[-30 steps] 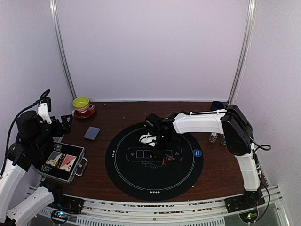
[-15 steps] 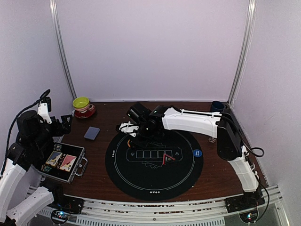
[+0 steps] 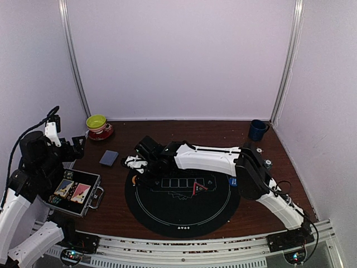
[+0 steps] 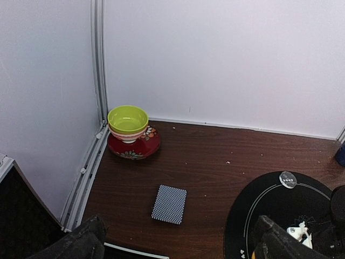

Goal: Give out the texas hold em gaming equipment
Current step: Place the big blind button in the big blind area.

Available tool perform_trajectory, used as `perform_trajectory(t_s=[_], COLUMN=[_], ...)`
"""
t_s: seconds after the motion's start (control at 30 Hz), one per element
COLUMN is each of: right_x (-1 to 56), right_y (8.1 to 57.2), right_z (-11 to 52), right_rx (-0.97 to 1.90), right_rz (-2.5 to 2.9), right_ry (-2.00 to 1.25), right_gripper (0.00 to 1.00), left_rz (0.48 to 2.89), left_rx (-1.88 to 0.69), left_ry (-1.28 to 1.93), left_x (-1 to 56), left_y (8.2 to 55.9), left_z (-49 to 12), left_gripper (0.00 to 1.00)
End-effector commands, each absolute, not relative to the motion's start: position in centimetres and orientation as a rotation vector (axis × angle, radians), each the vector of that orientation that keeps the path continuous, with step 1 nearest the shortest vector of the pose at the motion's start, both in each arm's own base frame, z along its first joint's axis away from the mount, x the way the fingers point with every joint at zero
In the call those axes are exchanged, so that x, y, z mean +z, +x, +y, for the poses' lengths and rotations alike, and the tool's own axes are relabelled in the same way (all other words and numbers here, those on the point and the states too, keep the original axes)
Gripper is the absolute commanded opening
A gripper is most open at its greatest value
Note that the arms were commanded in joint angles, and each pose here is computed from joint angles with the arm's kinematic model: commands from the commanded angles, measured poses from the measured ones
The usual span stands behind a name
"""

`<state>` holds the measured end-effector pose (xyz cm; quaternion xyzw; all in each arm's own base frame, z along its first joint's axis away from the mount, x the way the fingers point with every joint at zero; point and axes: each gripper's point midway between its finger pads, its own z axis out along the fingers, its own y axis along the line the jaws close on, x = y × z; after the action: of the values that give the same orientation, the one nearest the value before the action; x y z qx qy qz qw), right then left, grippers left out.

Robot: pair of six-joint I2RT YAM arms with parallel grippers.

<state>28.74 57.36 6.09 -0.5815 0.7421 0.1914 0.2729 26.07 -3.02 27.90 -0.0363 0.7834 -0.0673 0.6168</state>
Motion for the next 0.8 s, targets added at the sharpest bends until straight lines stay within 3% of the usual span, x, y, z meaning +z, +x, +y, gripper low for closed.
perform_trajectory(t_s=[0.0, 0.5, 0.77], right_x=[7.6, 3.5, 3.3], right_y=[28.4, 29.9, 30.5], right_z=[59.7, 61.3, 61.2], right_rx=[0.569, 0.403, 0.328], right_rz=[1.926, 1.907, 1.891], right_ry=[-1.526, -1.468, -1.455], right_gripper=[0.51, 0.52, 0.63], left_rz=[1.769, 1.771, 1.773], left_rx=[-0.159, -0.153, -0.155], left_ry=[-0.096, -0.105, -0.105], left_x=[28.6, 28.5, 28.5], left_y=[26.1, 26.2, 26.2], left_z=[-2.8, -2.6, -2.6], left_gripper=[0.98, 0.98, 0.98])
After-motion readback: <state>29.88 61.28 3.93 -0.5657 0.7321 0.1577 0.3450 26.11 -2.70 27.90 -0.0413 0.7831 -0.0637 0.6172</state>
